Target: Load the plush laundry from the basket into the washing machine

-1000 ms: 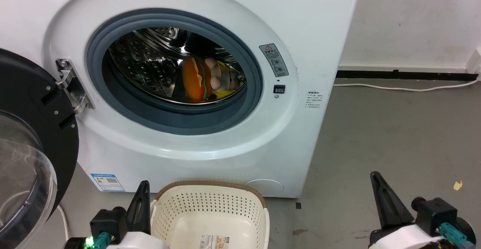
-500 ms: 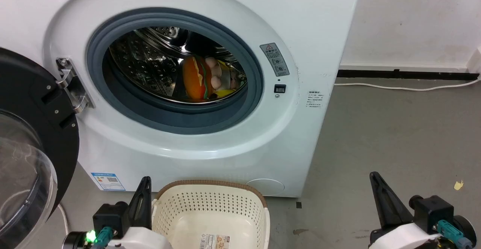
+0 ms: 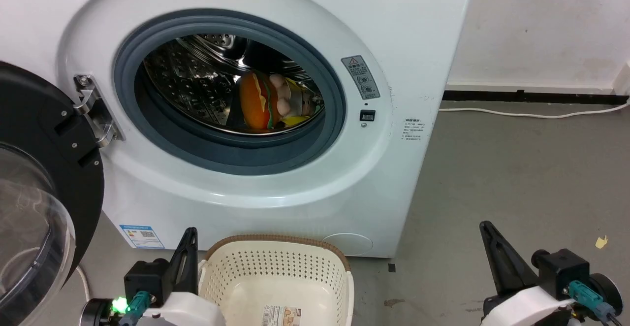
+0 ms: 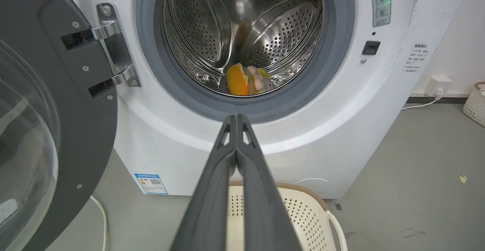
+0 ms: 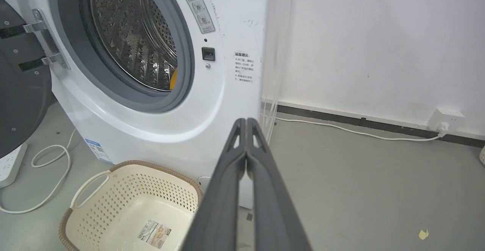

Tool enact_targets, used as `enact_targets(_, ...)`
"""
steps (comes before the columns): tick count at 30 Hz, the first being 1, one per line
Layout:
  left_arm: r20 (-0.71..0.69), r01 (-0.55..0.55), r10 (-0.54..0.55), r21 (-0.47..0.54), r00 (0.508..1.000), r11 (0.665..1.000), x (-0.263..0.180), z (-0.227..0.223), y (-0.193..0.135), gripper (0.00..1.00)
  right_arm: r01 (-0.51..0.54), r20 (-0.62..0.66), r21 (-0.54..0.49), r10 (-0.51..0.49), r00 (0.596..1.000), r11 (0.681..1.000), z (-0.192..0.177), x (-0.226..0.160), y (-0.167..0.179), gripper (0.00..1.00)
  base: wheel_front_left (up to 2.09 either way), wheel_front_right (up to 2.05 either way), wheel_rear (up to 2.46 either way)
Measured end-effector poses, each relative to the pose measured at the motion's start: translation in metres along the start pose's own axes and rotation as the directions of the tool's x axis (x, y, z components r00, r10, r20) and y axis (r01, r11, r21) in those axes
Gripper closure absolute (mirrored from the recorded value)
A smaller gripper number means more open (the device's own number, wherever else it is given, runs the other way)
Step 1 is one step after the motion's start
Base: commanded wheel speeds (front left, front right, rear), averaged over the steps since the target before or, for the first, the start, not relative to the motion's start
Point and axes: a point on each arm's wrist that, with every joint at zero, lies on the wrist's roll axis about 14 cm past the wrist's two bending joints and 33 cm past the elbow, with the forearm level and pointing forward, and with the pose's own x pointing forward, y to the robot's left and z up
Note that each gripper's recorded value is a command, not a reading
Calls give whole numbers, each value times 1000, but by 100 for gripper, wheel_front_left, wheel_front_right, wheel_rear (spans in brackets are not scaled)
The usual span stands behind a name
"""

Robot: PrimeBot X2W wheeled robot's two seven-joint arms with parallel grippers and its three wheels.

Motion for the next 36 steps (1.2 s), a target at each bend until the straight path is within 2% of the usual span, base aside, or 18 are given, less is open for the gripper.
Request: enact_targets(36,-13,-12,12,50,1000,999,5,6,2,100,1,-34,-45,-3,999,999,0,6,-1,100,0,0,0)
